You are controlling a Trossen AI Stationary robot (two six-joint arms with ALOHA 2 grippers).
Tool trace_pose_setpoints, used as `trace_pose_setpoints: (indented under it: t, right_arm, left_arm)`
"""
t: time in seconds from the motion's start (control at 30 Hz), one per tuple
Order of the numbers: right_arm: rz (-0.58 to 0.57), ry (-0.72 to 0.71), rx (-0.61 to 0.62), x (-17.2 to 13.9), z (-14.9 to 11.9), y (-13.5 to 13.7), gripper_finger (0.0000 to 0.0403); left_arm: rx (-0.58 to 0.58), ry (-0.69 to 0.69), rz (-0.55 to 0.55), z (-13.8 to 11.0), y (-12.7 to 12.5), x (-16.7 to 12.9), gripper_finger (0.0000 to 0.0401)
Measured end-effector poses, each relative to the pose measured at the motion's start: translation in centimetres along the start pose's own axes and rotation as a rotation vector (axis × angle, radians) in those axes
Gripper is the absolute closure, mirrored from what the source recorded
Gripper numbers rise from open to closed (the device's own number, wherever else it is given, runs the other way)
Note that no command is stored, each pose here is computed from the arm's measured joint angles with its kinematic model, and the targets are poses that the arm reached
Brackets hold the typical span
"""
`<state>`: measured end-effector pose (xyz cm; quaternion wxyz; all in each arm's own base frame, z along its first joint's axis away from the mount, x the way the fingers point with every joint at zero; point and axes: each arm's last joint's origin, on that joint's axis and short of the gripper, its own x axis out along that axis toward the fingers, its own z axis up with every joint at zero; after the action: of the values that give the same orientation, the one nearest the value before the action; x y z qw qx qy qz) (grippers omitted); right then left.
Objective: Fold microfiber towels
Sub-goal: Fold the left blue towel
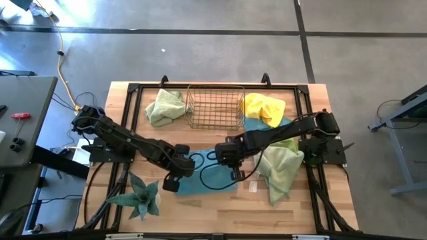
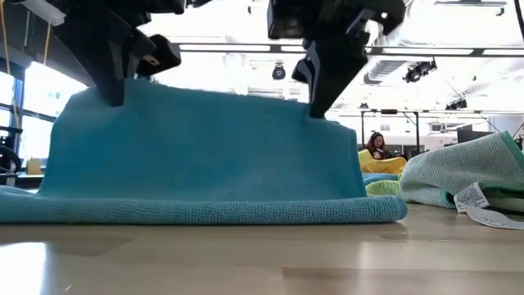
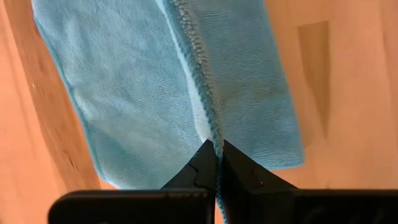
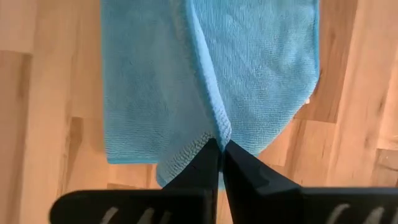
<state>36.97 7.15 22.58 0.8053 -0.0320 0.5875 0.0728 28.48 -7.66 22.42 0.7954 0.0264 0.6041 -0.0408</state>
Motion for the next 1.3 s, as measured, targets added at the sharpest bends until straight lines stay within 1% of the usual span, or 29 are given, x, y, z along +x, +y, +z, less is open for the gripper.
trace_pose_setpoints:
  t: [0.07,0.2,0.33,0.4,0.47,0.57,0.67,0.77,0.8,0.87,0.93,1.0,1.07,1.17,1.3]
  right_arm:
    - [0.000,0.019,0.001,0.7,0.0,0.0,0.0375]
    - [-0.016,0.054,0.002,1.8,-0.1,-0.1,0.0339]
    - [-0.073,0.067,0.000,1.7,-0.2,-0.3,0.0299]
    - [-0.111,0.065,-0.002,1.5,-0.3,-0.3,0.0282]
    - [-0.157,0.064,-0.003,1.3,-0.3,-0.5,0.0269]
    - [-0.204,0.062,-0.003,1.3,-0.3,-0.6,0.0256]
    - [-0.233,0.061,0.026,1.2,-0.3,-0.7,0.0252]
    - [-0.234,0.062,0.050,1.2,-0.4,-0.7,0.0253]
    - [-0.234,0.061,0.054,1.2,-0.4,-0.6,0.0253]
    - [-0.231,0.059,0.067,1.2,-0.4,-0.4,0.0253]
    - [-0.210,0.057,0.099,1.3,-0.4,-0.1,0.0253]
    - [-0.170,0.056,0.158,1.3,-0.4,0.3,0.0253]
    - [-0.131,0.061,0.224,1.3,-0.5,1.0,0.0253]
    - [-0.122,0.086,0.302,1.3,-1.0,2.5,0.0253]
    - [-0.118,0.091,0.391,1.2,-1.4,4.5,0.0253]
  left_arm:
    - [-0.008,0.024,0.007,0.0,0.0,0.5,0.0401]
    - [-0.010,0.068,0.068,0.1,0.1,1.9,0.0391]
    - [-0.026,0.115,0.125,0.0,0.2,3.1,0.0358]
    - [-0.028,0.141,0.168,-0.2,0.3,3.4,0.0336]
    - [-0.042,0.156,0.236,-0.3,0.5,3.6,0.0315]
    - [-0.086,0.167,0.353,-0.7,0.9,3.5,0.0288]
    - [-0.151,0.182,0.456,-1.1,1.5,3.2,0.0271]
    - [-0.216,0.209,0.494,-1.4,2.1,2.9,0.0265]
    - [-0.234,0.225,0.491,-1.6,2.2,2.9,0.0264]
    - [-0.272,0.248,0.444,-1.7,2.2,2.9,0.0264]
    - [-0.296,0.271,0.353,-1.7,2.0,3.0,0.0264]
    - [-0.298,0.286,0.260,-1.7,1.4,3.1,0.0265]
    - [-0.283,0.296,0.205,-1.7,0.6,3.1,0.0267]
    - [-0.230,0.264,0.155,-1.6,-0.9,3.2,0.0267]
    - [-0.128,0.154,0.091,-1.1,-2.8,2.5,0.0267]
